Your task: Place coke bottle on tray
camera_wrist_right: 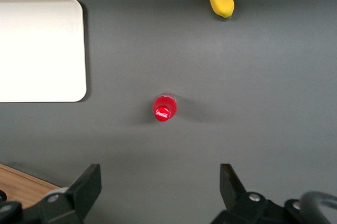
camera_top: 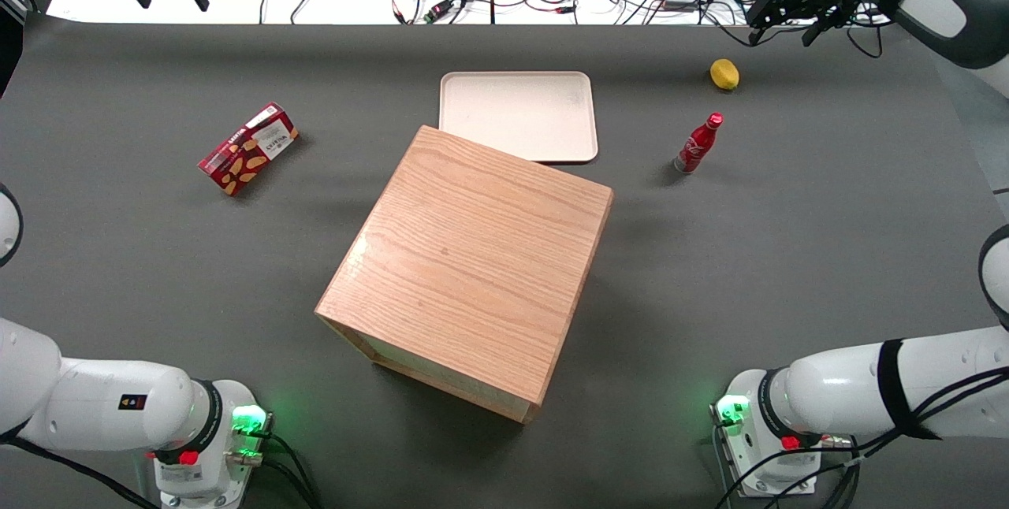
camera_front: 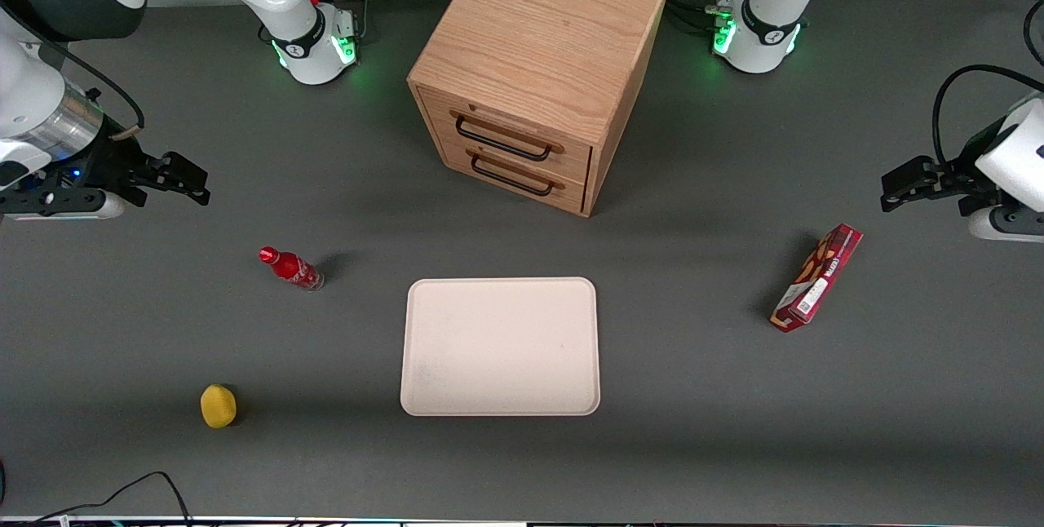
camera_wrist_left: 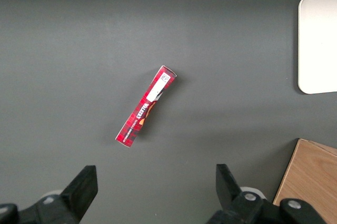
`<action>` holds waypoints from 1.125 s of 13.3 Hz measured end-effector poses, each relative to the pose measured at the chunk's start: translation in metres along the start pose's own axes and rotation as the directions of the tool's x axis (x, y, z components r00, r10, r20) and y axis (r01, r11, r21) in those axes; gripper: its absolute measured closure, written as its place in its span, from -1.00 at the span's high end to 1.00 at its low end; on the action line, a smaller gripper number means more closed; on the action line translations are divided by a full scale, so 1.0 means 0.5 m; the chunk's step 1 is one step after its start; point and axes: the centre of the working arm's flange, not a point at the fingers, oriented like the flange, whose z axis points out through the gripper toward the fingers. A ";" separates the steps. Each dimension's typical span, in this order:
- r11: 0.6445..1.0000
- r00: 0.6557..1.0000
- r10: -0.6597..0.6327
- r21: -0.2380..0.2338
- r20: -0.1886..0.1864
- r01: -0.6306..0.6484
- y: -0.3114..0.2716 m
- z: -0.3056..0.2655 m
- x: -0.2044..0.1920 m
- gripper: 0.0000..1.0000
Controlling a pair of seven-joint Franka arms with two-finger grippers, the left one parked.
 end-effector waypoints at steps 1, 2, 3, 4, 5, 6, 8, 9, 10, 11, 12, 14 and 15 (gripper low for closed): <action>1.000 1.000 0.000 0.000 0.004 0.000 -0.001 0.005 0.004 1.00; 1.000 1.000 0.000 0.000 0.007 0.000 -0.001 0.009 0.007 1.00; 1.000 1.000 0.000 0.000 0.008 0.000 -0.001 0.010 0.009 1.00; 1.000 1.000 -0.001 0.000 0.005 0.001 -0.002 0.007 0.010 1.00; 1.000 1.000 -0.001 0.001 0.001 0.001 -0.003 0.002 0.011 1.00; 1.000 1.000 -0.001 0.003 0.005 0.001 -0.003 -0.005 0.010 1.00; 1.000 1.000 0.009 0.016 0.027 -0.009 0.003 -0.029 0.005 1.00; 1.000 0.999 0.017 0.019 0.032 -0.017 0.010 -0.046 0.004 1.00; 0.999 0.999 0.023 0.022 0.032 -0.024 0.017 -0.060 0.004 1.00; 0.999 0.999 0.027 0.024 0.027 -0.028 0.021 -0.072 0.004 1.00; 0.999 0.999 0.029 0.025 0.017 -0.030 0.023 -0.083 0.006 1.00; 0.999 0.999 0.030 0.026 0.013 -0.030 0.023 -0.089 0.010 1.00; 0.999 0.999 0.029 0.026 0.026 -0.029 0.022 -0.077 0.014 1.00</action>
